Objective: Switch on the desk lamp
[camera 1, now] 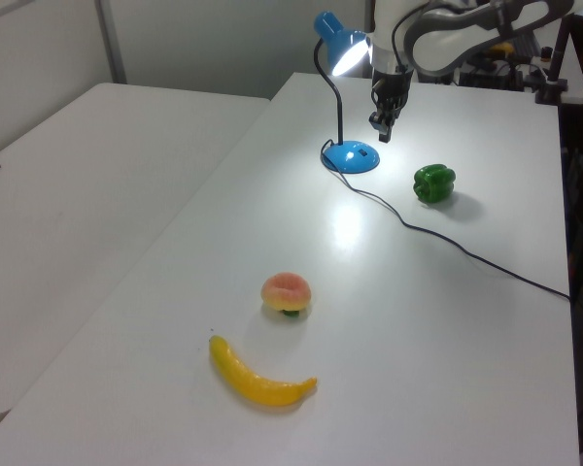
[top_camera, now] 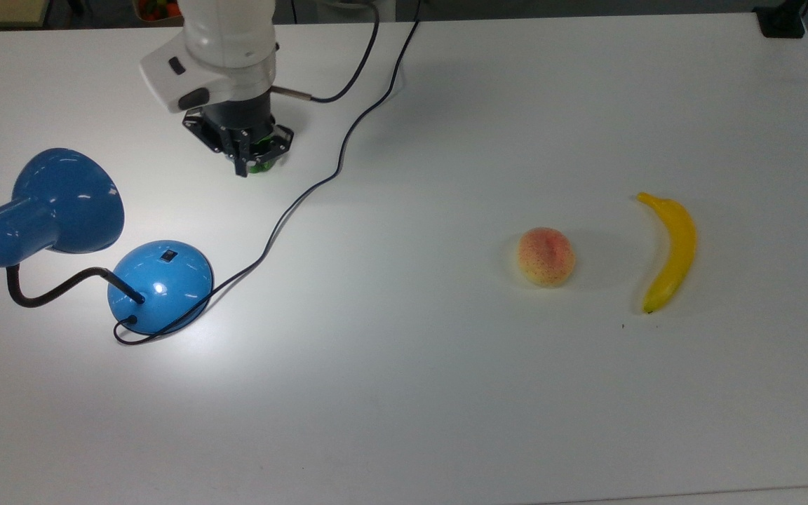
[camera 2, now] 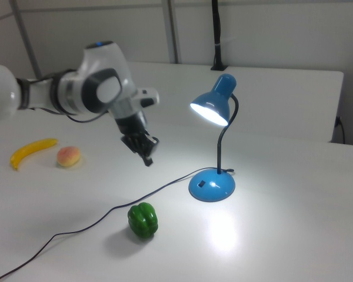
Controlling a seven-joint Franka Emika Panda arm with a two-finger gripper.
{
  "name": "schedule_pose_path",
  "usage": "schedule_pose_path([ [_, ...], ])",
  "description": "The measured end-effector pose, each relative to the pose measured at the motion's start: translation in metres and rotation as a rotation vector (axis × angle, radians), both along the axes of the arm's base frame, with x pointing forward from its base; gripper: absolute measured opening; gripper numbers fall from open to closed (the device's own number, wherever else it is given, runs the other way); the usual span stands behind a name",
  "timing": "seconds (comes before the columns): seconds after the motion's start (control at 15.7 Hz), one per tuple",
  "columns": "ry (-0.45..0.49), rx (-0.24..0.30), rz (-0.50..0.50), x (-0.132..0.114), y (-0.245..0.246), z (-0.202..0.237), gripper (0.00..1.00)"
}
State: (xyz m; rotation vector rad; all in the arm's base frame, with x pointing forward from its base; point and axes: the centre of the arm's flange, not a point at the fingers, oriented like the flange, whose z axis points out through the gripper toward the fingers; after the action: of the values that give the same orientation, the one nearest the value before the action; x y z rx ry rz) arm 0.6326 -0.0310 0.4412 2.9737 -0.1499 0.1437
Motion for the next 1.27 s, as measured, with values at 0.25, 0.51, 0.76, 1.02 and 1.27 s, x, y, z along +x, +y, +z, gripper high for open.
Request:
schedule_pose_path([
  [0.25, 0.027, 0.019, 0.05, -0.025, 0.052, 0.053, 0.01],
  [0.51, 0.051, 0.027, 0.089, -0.051, 0.086, 0.096, 0.01],
  [0.76, 0.066, 0.093, 0.111, -0.07, 0.084, 0.124, 0.01],
  [1.02, 0.044, 0.125, 0.094, -0.077, 0.066, 0.15, 0.02],
  [1.27, 0.06, 0.125, 0.095, -0.079, 0.066, 0.151, 0.19],
])
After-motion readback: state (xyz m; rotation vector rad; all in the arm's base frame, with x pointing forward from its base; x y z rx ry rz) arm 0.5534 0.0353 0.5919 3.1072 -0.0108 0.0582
